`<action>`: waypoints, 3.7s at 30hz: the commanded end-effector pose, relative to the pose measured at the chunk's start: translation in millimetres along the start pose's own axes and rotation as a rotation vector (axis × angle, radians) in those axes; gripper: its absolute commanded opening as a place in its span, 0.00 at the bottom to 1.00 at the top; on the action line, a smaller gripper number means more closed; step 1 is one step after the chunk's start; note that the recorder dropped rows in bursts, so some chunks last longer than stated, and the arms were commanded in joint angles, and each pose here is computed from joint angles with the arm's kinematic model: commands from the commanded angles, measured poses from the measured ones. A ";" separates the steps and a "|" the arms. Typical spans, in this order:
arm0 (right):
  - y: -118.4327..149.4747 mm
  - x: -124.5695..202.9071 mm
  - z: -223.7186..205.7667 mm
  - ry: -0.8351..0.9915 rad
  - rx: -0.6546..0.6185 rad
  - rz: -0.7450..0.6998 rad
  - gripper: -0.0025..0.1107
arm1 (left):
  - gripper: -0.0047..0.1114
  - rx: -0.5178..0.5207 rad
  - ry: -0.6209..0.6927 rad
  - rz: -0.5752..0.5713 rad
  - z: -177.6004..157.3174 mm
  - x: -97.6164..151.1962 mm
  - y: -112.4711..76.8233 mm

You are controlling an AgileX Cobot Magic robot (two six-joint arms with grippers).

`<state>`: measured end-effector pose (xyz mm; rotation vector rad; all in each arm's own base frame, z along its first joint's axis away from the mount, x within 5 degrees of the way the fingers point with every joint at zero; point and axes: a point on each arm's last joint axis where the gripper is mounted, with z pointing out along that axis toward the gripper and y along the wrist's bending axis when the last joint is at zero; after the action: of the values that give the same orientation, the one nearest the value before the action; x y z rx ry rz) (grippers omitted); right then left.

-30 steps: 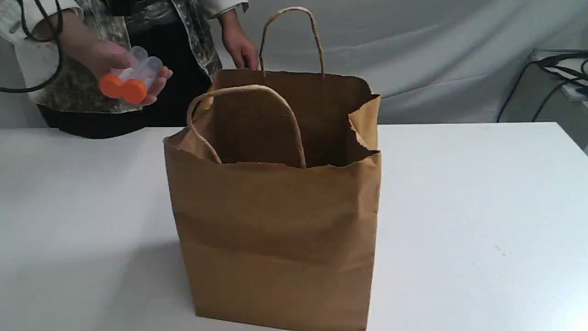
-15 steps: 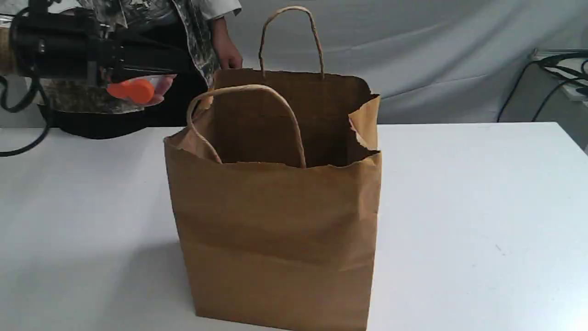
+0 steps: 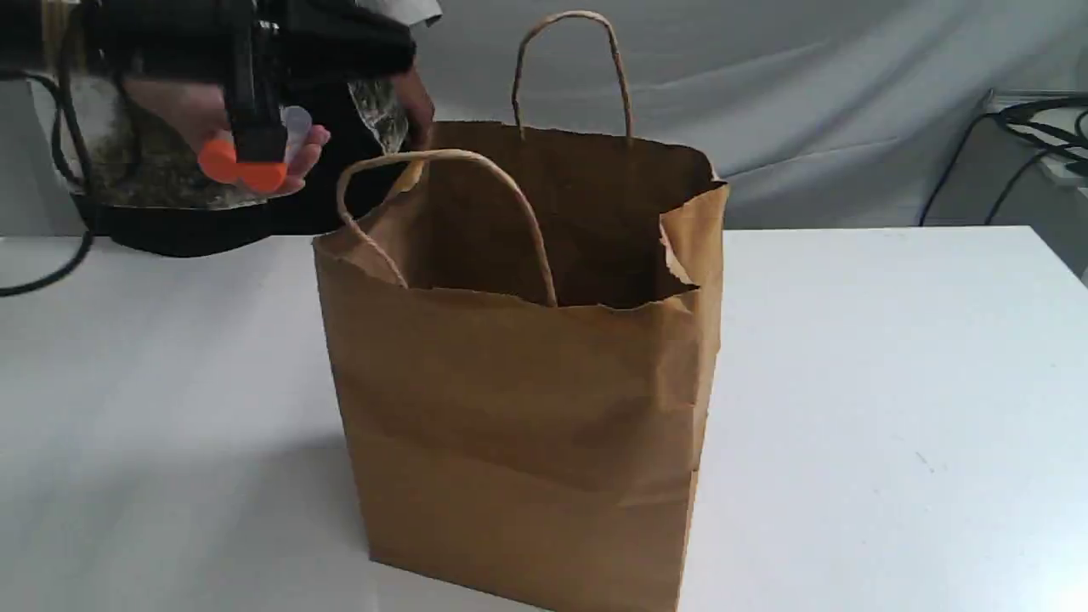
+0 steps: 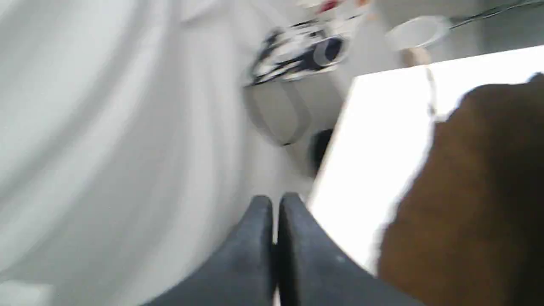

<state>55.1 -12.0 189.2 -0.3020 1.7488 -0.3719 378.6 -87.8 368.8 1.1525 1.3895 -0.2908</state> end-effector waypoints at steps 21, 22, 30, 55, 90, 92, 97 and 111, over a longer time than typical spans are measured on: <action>0.3 0.6 -0.1 -0.005 0.000 -0.003 0.02 | 0.04 -0.189 0.727 -0.949 -72.4 8.2 10.6; 0.3 0.6 -0.1 -0.005 0.000 -0.003 0.02 | 0.05 -0.198 0.690 -0.979 -67.9 3.7 16.5; 0.3 0.6 -0.1 -0.005 0.000 -0.003 0.02 | 0.32 0.005 0.519 -0.753 -11.6 -29.6 28.3; 0.3 0.6 -0.1 -0.005 0.000 -0.003 0.02 | 0.58 0.051 0.675 -0.779 85.6 -11.5 -0.8; 0.3 0.6 -0.1 -0.005 0.000 -0.003 0.02 | 0.04 -0.019 0.893 -0.887 99.9 15.4 -36.5; 0.3 0.6 -0.1 -0.005 0.000 -0.003 0.02 | 0.04 -0.036 0.895 -0.921 99.9 15.4 -36.5; -2.0 0.1 -0.2 -0.009 0.025 -0.077 0.02 | 0.04 -0.040 0.896 -0.928 99.9 15.4 -36.5; 6.3 -26.3 -4.5 -0.310 -0.039 -0.181 0.02 | 0.04 -0.038 0.897 -0.916 99.8 15.6 -36.3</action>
<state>57.0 -5.7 203.1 -0.4810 1.5550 -0.4855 416.8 -172.6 312.8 0.5186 2.6899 -0.3916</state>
